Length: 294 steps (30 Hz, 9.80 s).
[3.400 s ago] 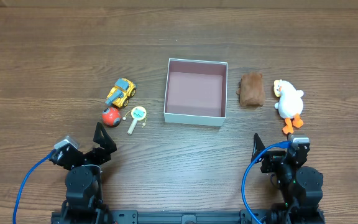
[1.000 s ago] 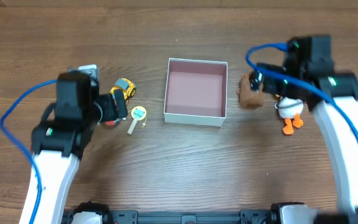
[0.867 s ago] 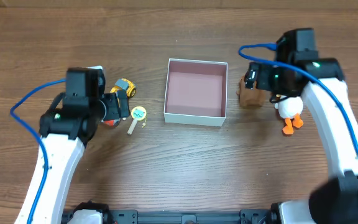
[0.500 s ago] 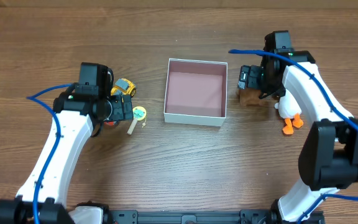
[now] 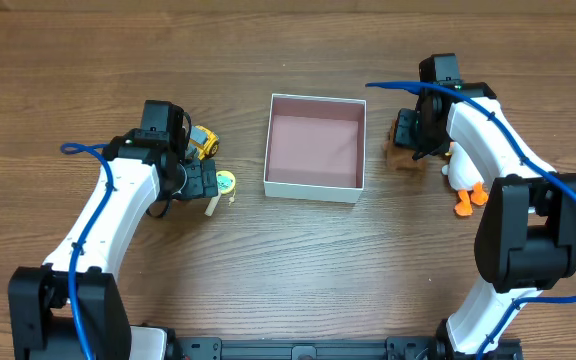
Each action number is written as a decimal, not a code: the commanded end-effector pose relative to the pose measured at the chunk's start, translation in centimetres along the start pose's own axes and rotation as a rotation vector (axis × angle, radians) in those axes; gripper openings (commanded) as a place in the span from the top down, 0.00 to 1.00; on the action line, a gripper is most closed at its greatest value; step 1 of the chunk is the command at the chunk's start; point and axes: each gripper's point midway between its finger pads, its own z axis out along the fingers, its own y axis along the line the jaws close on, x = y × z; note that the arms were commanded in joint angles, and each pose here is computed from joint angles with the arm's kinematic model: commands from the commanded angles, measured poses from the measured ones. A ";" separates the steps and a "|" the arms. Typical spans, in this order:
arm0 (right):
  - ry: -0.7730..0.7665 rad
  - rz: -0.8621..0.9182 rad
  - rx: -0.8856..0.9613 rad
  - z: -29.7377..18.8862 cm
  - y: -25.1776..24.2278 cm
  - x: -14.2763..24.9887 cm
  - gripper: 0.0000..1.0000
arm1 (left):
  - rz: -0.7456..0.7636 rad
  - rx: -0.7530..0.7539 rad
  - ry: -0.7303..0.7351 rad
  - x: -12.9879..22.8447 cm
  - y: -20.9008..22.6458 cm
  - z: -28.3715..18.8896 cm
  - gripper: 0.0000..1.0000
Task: Pack container
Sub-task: 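Reach the right gripper to the brown plush and grasp it, then carry the brown plush into the white box and release it, then move the right gripper to the white duck plush and grasp it, then place the duck plush into the box beside the brown plush, then grasp the yellow toy truck with the left gripper and lift, then lower the yellow truck into the box and open the left gripper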
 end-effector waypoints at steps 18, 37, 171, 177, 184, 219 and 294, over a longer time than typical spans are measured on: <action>-0.375 -0.144 -0.315 -22.4 14.8 3.6 0.96 | 0.021 -0.004 -0.014 -0.7 0.1 -0.2 0.00; -0.191 -0.130 -0.248 -4.6 23.4 5.4 0.66 | 0.021 -0.004 -0.014 -0.7 0.1 -0.2 0.00; -0.447 0.197 -0.047 -26.3 -3.8 4.7 0.08 | 0.314 0.120 -0.302 -11.9 -4.3 -12.1 0.00; -0.384 0.197 -0.024 -24.3 -3.8 4.4 0.08 | 0.449 0.087 -0.072 -10.1 -3.7 -5.2 0.04; -0.326 0.196 -0.003 -22.3 -3.9 4.6 0.12 | 0.461 -0.036 0.043 -10.1 -1.7 0.2 0.08; -0.337 0.196 -0.007 -22.3 -3.8 4.3 0.14 | 0.475 -0.021 0.163 -10.9 -1.5 0.6 0.96; -0.319 0.174 0.003 -22.2 -4.0 4.7 0.13 | 1.396 0.305 0.298 1.0 -24.6 -1.1 0.87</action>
